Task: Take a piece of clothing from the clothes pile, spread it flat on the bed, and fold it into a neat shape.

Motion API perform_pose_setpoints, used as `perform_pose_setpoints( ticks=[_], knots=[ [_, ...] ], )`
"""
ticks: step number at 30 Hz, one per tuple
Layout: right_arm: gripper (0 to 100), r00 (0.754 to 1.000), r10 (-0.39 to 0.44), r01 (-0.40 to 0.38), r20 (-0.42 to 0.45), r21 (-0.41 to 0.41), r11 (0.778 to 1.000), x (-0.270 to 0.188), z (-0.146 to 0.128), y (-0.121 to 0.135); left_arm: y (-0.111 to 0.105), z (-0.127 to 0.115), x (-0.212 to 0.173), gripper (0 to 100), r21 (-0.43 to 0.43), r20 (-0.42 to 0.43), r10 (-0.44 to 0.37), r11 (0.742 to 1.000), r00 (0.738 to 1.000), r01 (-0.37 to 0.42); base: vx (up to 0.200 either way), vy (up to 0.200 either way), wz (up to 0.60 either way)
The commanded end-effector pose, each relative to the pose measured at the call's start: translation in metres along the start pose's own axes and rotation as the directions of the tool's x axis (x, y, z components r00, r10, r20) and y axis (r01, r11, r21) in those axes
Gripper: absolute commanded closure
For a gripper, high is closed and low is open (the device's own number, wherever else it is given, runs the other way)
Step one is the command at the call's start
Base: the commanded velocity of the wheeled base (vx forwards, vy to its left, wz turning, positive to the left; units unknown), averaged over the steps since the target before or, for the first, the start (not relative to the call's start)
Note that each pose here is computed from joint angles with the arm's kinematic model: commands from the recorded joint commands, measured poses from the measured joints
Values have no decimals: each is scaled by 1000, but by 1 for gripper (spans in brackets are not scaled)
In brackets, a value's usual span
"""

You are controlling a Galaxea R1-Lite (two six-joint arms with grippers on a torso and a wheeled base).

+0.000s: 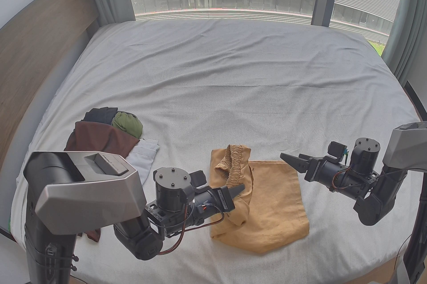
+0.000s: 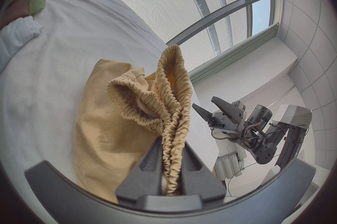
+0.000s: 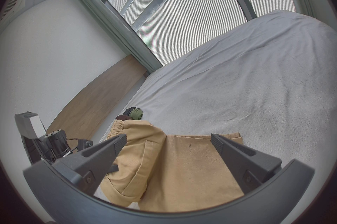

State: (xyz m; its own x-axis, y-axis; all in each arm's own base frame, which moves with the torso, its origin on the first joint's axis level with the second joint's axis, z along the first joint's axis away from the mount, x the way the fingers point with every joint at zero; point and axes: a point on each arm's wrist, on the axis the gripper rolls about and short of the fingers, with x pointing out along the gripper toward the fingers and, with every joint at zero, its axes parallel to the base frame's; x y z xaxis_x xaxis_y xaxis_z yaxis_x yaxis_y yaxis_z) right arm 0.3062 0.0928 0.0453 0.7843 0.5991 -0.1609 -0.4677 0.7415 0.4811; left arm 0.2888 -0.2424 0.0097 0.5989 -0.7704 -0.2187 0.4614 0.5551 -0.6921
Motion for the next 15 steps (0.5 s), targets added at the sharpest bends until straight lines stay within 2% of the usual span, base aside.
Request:
perform_pose_setpoints(
  ticks=[1, 15],
  knots=[
    [0, 1000, 1, -1, 5, 5, 1000, 1, 1, 0, 0, -8, 9, 100, -13, -15, -9, 1000, 1000, 9, 0, 0, 0],
    [0, 1000, 0, 0, 14, 4, 1000, 0, 3, -1, -9, -15, 29, 100, -10, -48, -29, 1000, 998, 29, 0, 0, 0]
  ],
)
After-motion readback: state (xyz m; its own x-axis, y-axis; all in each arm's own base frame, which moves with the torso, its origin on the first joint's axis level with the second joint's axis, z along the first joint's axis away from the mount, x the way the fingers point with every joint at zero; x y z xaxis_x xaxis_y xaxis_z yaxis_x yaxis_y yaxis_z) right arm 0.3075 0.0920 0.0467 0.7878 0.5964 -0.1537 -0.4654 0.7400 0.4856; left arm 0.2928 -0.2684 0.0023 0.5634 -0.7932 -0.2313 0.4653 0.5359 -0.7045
